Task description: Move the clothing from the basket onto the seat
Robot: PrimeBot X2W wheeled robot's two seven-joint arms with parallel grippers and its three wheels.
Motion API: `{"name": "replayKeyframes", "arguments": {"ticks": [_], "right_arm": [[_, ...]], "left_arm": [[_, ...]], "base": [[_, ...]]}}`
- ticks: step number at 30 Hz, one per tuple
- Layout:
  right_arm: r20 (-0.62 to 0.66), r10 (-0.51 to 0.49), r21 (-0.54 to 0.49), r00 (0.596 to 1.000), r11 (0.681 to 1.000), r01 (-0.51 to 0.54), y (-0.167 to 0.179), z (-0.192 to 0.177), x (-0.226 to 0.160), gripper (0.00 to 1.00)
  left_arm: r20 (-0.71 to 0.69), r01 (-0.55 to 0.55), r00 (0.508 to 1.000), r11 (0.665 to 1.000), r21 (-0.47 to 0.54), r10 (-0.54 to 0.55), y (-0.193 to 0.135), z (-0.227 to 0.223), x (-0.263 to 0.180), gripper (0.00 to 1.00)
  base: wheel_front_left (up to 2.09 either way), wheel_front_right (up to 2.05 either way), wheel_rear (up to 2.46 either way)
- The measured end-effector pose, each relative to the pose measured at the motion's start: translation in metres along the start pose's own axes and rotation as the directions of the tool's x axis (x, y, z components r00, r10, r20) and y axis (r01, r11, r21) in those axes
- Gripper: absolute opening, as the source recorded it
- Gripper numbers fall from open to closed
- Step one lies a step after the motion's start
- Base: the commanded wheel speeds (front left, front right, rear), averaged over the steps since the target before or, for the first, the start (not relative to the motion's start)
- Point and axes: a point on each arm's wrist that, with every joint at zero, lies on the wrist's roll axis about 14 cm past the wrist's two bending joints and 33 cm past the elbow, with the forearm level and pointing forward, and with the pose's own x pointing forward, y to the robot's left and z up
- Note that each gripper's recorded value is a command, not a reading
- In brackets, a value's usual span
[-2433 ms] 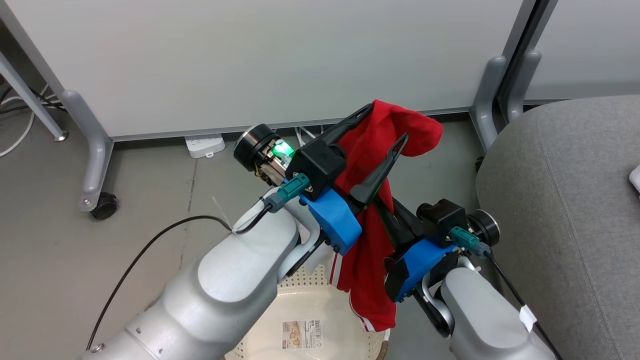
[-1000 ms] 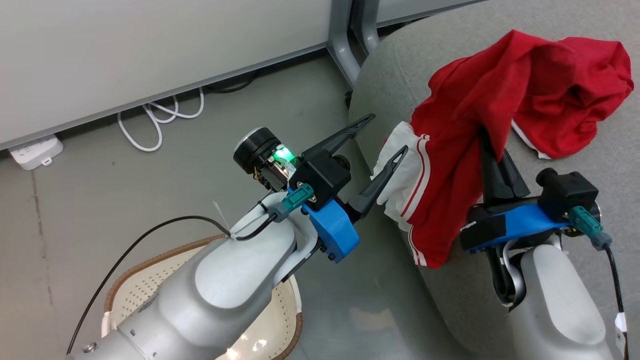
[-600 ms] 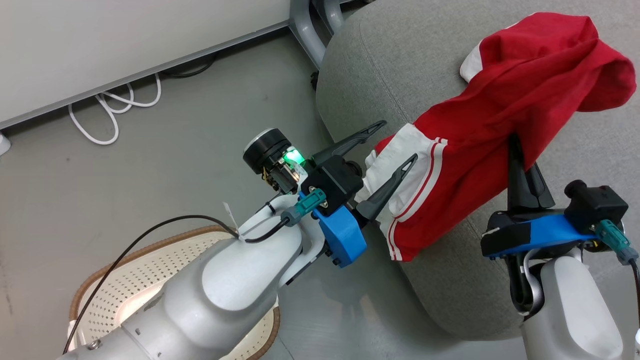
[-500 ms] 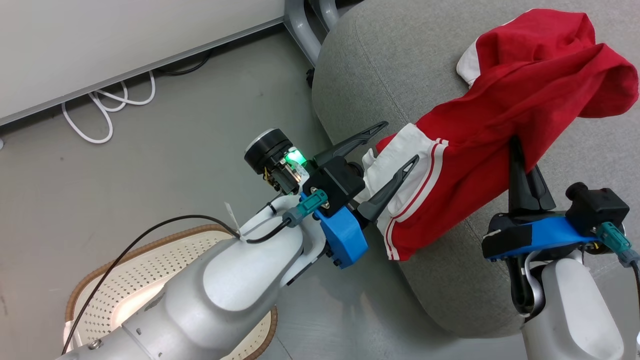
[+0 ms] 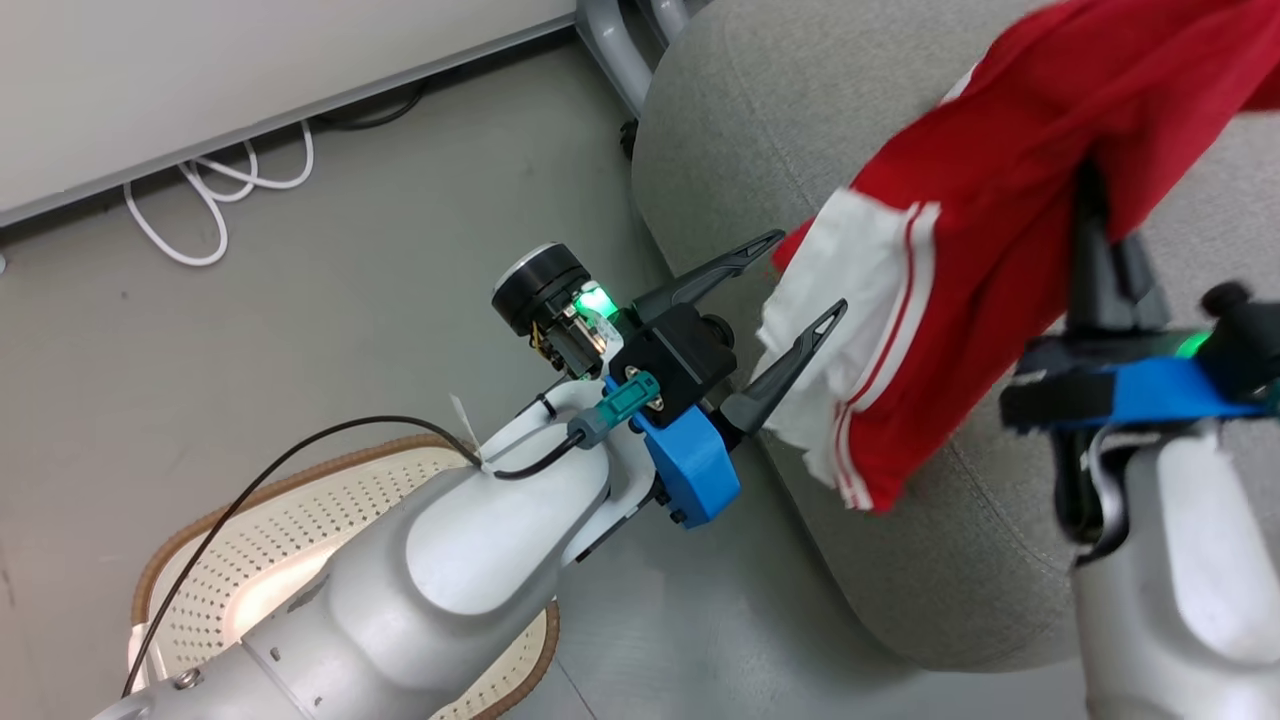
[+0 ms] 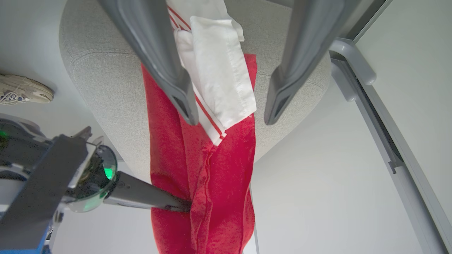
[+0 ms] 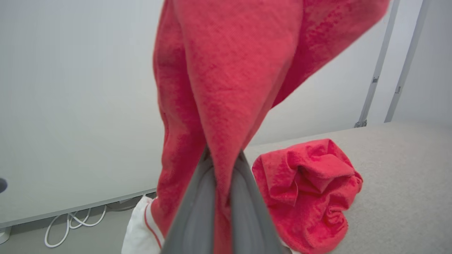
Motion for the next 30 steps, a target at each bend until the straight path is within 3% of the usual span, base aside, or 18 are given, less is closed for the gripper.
{"name": "replayKeyframes", "arguments": {"ticks": [9, 18, 23, 30], "right_arm": [[0.243, 0.019, -0.137, 0.970, 0.990, 0.015, -0.016, 0.080, 0.067, 0.00], [0.424, -0.048, -0.286, 0.904, 0.940, 0.184, -0.076, 0.148, 0.120, 0.00], [0.377, -0.126, -0.355, 0.918, 0.895, 0.269, -0.122, 0.134, 0.135, 0.00], [0.179, -0.233, -0.418, 0.956, 0.861, 0.288, -0.158, 0.055, 0.143, 0.00]], "left_arm": [[-0.030, -0.051, 0.998, 0.998, -0.035, 0.050, 0.026, -0.029, -0.009, 1.00], [-0.072, -0.088, 0.994, 0.994, -0.059, 0.084, 0.059, -0.073, -0.019, 1.00], [-0.093, -0.096, 0.992, 0.992, -0.081, 0.088, 0.071, -0.100, -0.022, 1.00], [-0.119, -0.099, 0.989, 0.990, -0.104, 0.086, 0.081, -0.133, -0.026, 1.00]], "base": [[0.00, 0.00, 0.00], [0.00, 0.00, 0.00], [0.00, 0.00, 0.00], [0.00, 0.00, 0.00]]}}
